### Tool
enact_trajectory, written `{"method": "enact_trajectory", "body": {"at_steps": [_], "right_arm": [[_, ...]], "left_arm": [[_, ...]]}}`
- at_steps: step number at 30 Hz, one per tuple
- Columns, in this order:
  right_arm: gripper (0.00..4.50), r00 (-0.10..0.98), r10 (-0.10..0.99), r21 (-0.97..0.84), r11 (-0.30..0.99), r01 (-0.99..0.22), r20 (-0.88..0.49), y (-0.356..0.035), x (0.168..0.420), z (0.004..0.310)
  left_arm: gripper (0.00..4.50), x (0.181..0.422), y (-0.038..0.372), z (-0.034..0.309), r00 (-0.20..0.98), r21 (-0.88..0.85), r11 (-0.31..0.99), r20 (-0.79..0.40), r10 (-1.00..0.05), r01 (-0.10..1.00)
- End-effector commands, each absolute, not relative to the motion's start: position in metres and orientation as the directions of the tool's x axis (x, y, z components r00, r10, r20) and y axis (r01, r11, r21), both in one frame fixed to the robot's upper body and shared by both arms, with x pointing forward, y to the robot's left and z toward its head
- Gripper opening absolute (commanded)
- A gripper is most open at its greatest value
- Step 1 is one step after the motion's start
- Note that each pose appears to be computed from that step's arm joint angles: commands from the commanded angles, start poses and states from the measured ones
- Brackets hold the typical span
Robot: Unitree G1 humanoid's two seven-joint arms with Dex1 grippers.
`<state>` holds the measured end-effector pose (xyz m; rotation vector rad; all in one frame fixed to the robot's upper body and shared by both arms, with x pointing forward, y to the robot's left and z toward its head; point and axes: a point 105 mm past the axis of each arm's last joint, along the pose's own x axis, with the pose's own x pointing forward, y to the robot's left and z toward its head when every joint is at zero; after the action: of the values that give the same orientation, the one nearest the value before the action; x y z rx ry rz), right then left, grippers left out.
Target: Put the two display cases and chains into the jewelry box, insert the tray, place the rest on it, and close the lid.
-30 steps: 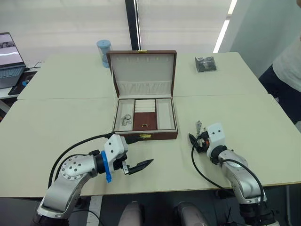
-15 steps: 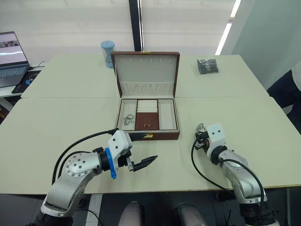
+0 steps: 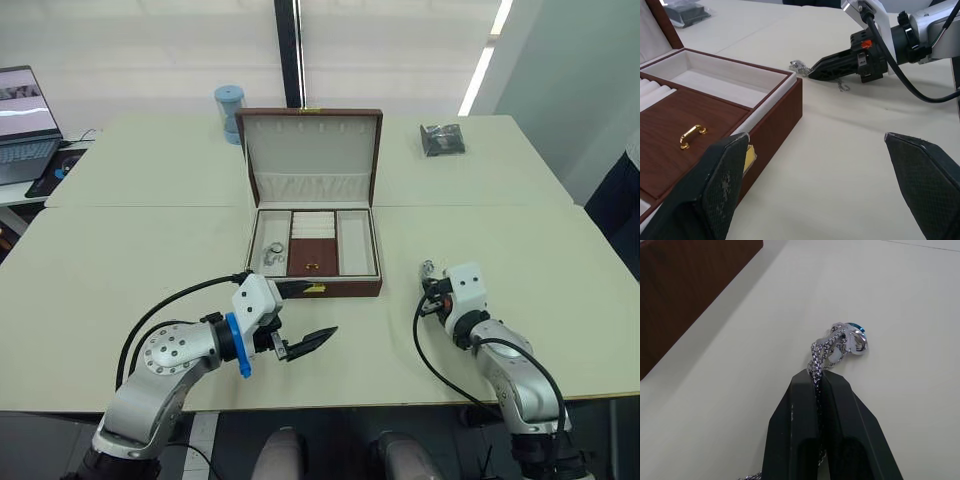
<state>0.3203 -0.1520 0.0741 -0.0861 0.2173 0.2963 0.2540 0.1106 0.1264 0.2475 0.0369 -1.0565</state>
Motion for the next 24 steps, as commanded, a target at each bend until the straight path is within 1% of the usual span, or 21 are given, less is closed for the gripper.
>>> {"method": "enact_trajectory", "body": {"at_steps": [1, 6, 10, 16, 24], "right_arm": [[0.02, 0.941, 0.326, -0.035, 0.943, -0.33, -0.095, -0.147, 0.324, 0.107], [0.02, 0.904, 0.427, -0.01, 0.904, -0.427, 0.006, -0.129, 0.322, 0.135], [0.02, 0.877, 0.477, -0.007, 0.879, -0.477, 0.052, -0.118, 0.323, 0.151], [0.02, 0.832, 0.547, -0.015, 0.836, -0.548, 0.091, -0.099, 0.327, 0.169], [0.02, 0.77, 0.626, -0.007, 0.777, -0.63, 0.126, -0.071, 0.334, 0.187]], "left_arm": [[4.5, 0.254, 0.109, 0.132, 0.503, 0.184, 0.478, -0.123, -0.856, 0.859], [4.5, 0.259, 0.112, 0.132, 0.545, 0.168, 0.524, -0.117, -0.83, 0.835], [4.5, 0.254, 0.115, 0.134, 0.581, 0.16, 0.563, -0.105, -0.807, 0.811], [4.5, 0.239, 0.121, 0.137, 0.645, 0.169, 0.628, -0.068, -0.761, 0.759], [4.5, 0.238, 0.138, 0.127, 0.75, 0.133, 0.74, -0.047, -0.659, 0.659]]}}
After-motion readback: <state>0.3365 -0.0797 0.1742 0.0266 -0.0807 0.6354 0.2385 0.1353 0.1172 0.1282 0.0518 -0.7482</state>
